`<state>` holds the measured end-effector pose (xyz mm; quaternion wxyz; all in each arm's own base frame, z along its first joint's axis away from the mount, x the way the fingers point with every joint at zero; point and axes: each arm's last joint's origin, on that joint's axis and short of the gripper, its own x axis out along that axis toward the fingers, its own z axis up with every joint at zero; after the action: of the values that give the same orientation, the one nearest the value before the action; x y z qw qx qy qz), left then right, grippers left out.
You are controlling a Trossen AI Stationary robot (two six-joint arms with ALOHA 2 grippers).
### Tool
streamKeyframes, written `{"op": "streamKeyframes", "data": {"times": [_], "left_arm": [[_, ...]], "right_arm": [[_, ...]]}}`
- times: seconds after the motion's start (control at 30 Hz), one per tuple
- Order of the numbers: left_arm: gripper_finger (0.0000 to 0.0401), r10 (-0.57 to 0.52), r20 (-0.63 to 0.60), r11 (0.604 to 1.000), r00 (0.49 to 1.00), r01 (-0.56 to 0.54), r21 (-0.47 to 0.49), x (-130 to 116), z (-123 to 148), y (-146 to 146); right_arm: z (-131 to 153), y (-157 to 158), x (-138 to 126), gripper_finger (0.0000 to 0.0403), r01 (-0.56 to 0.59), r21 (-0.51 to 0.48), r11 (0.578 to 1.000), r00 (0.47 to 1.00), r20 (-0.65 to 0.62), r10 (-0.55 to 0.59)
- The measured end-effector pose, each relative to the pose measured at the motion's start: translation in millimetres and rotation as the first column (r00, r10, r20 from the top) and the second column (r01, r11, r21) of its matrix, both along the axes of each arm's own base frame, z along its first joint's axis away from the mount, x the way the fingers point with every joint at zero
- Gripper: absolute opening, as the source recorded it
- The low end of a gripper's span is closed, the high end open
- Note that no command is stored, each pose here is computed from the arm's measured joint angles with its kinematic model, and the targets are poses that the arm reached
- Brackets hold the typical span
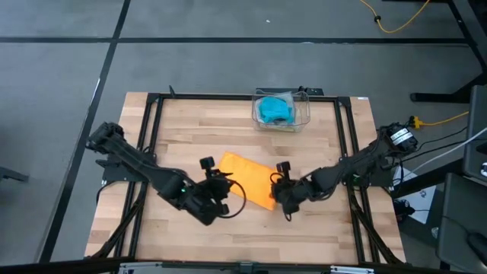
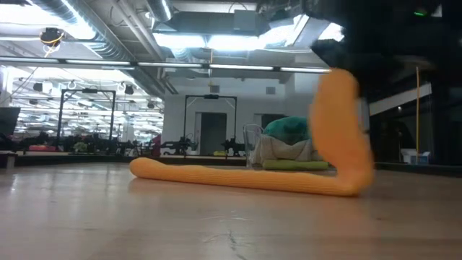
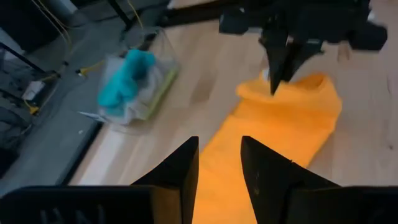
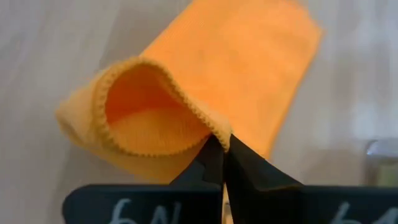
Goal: Fold microfiber towels
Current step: Fold the yellow microfiber towel, then put the yellow microfiber towel into the transparent bin
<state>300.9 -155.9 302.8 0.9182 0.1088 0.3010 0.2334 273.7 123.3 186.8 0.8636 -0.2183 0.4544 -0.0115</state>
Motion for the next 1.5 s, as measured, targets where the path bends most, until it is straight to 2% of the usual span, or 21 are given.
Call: {"op": "streamKeyframes", "data": {"times": [0.13,0.27,0.37,0.53,0.73,0.83,0.97,1.13,1.23,1.37,1.43,1.5], "left_arm": [[0.0111,0.007,0.049,1.000,0.999,-0.007,0.010,-14.1,17.4,2.4],[0.0111,0.010,0.051,0.999,0.999,-0.012,0.041,-25.5,27.0,6.7],[0.0111,0.015,0.033,0.998,0.999,-0.016,0.057,-30.9,30.2,11.3],[0.0111,0.032,0.005,0.995,0.999,-0.033,0.094,-33.5,29.6,16.1],[0.0111,0.032,-0.003,0.994,0.999,-0.032,0.100,-34.2,29.2,16.4],[0.0111,0.032,-0.006,0.994,0.999,-0.032,0.103,-34.5,29.0,16.6],[0.0111,0.036,-0.020,0.993,0.999,-0.033,0.114,-35.2,28.2,17.9],[0.0111,0.041,-0.019,0.993,0.999,-0.038,0.115,-34.8,28.4,19.0],[0.0111,0.044,-0.017,0.993,0.999,-0.042,0.113,-34.5,28.4,19.6],[0.0111,0.045,-0.021,0.993,0.999,-0.042,0.114,-34.7,28.2,19.9],[0.0111,0.047,-0.021,0.992,0.999,-0.044,0.114,-34.9,28.1,20.0],[0.0111,0.046,-0.024,0.992,0.999,-0.043,0.116,-35.1,27.9,20.1]], "right_arm": [[14.0,-15.6,19.8,0.0003,-0.001,-0.026,1.000,0.996,0.086,0.003],[22.3,-37.9,37.1,0.0002,-0.015,-0.058,0.998,0.986,0.165,0.024],[25.2,-56.1,49.4,0.0002,-0.028,-0.043,0.999,0.975,0.218,0.036],[10.8,-83.1,72.0,0.0001,-0.061,0.011,0.998,0.963,0.265,0.056],[-11.9,-100.0,95.5,0.0005,-0.055,0.019,0.998,0.934,0.354,0.044],[-19.2,-101.5,101.8,0.0026,-0.095,-0.004,0.996,0.922,0.376,0.089],[-24.5,-100.4,108.0,0.0073,-0.113,-0.024,0.993,0.918,0.381,0.113],[-8.6,-100.2,119.8,0.0127,-0.089,-0.035,0.995,0.910,0.404,0.095],[5.9,-101.4,123.4,0.0150,-0.033,-0.040,0.999,0.929,0.367,0.045],[32.4,-98.4,118.1,0.0165,0.044,-0.037,0.998,0.975,0.218,-0.035],[42.2,-94.5,112.1,0.0166,0.083,0.043,0.996,0.989,0.122,-0.088],[46.9,-87.8,104.7,0.0167,0.079,0.166,0.983,0.997,0.011,-0.082]]}}
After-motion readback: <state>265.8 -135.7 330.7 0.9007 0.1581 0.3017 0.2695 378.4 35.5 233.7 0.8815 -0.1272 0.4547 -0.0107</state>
